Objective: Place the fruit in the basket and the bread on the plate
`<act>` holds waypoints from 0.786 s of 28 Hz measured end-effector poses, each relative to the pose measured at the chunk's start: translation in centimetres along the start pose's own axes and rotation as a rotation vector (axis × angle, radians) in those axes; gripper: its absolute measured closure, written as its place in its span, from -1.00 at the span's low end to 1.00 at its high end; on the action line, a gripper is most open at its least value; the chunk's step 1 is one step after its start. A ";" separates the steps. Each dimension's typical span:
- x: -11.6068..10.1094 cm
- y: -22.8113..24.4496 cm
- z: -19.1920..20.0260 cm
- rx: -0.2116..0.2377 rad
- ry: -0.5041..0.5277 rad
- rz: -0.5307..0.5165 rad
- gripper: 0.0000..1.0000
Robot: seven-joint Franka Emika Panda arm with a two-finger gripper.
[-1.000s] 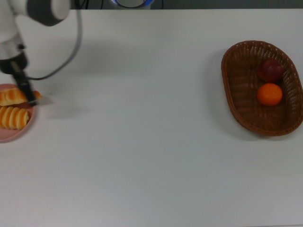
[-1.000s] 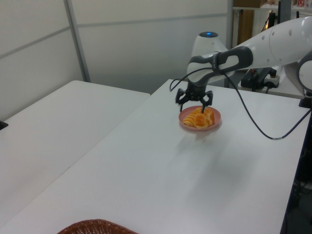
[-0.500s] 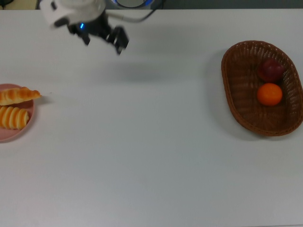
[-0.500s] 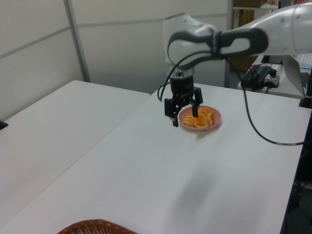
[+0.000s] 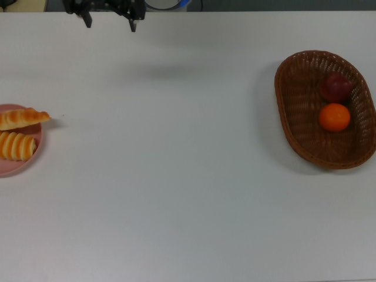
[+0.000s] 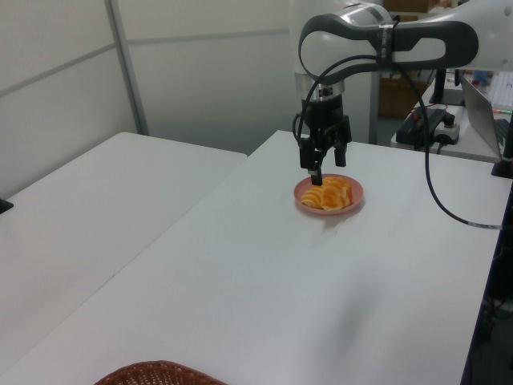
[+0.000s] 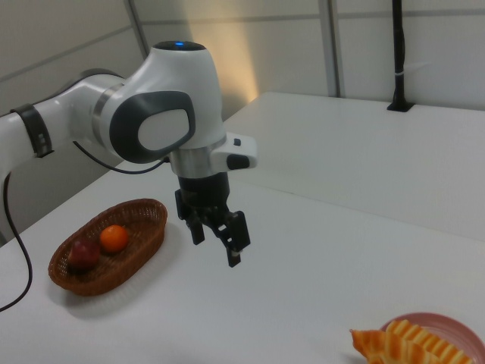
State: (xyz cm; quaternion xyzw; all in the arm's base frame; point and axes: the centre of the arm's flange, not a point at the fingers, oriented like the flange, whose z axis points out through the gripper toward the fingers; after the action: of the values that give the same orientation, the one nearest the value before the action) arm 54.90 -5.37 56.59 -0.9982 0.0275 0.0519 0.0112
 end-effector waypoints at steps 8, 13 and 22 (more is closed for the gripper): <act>0.3 1.0 -0.2 -0.013 0.027 -0.012 -1.00; 0.3 1.0 -0.2 -0.022 0.026 -0.015 -1.00; 0.3 1.1 -0.2 -0.026 0.026 -0.015 -1.00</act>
State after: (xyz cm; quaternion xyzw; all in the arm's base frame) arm 55.15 -6.45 56.75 -0.9990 0.0196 0.0393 -0.0020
